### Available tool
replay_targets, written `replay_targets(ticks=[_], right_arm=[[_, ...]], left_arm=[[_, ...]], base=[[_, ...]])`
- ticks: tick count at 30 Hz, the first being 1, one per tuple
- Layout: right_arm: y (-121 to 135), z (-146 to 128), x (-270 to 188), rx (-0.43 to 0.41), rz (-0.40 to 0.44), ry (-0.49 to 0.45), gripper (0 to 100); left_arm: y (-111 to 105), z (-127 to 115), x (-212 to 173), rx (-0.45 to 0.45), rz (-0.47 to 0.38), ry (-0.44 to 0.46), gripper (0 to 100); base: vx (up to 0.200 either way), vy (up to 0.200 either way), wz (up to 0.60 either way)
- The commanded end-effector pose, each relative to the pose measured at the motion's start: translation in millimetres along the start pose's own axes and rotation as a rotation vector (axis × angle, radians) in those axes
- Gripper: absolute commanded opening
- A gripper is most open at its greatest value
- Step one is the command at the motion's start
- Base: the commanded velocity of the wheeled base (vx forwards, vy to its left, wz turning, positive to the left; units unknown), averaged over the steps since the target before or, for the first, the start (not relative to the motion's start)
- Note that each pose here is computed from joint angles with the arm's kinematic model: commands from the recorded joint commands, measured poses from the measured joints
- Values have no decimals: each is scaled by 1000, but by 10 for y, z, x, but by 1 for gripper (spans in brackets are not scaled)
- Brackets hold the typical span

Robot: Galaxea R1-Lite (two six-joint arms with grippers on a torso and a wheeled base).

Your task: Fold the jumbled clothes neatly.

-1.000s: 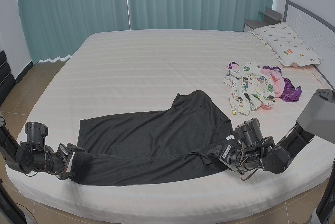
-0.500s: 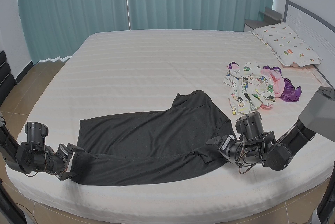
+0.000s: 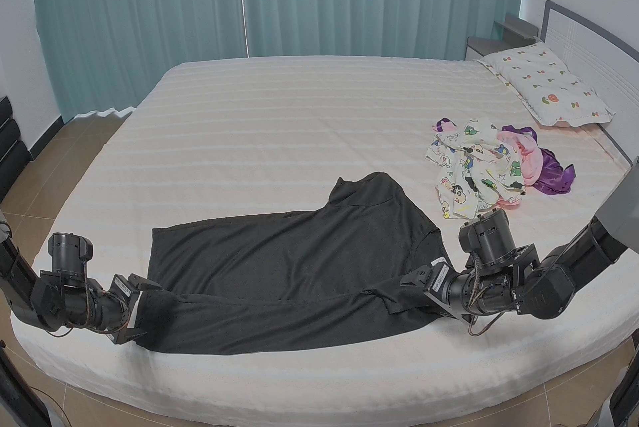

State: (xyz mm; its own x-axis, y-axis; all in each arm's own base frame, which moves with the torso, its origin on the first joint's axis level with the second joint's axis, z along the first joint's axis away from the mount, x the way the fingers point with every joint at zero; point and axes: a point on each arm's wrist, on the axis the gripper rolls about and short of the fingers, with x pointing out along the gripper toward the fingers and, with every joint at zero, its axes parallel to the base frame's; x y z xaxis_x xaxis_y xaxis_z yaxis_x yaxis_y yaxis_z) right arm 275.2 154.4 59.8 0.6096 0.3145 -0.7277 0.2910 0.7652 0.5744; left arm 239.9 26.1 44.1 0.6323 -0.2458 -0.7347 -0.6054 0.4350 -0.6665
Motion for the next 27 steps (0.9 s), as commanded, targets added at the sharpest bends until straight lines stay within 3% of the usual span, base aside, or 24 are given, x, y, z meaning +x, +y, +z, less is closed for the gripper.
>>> replay_targets(ticks=[1, 13, 27], right_arm=[[14, 1, 19, -2, 2, -4, 100], [-35, -84, 415, -6, -2, -22, 100], [-30, -109, 433, -8, -19, -95, 100]], left_arm=[[3, 1, 5, -1, 2, 1, 100], [5, 1, 8, -2, 3, 1, 100], [5, 1, 8, -2, 3, 1, 100]], base=[[0, 0, 0], [0, 0, 0], [0, 0, 0]])
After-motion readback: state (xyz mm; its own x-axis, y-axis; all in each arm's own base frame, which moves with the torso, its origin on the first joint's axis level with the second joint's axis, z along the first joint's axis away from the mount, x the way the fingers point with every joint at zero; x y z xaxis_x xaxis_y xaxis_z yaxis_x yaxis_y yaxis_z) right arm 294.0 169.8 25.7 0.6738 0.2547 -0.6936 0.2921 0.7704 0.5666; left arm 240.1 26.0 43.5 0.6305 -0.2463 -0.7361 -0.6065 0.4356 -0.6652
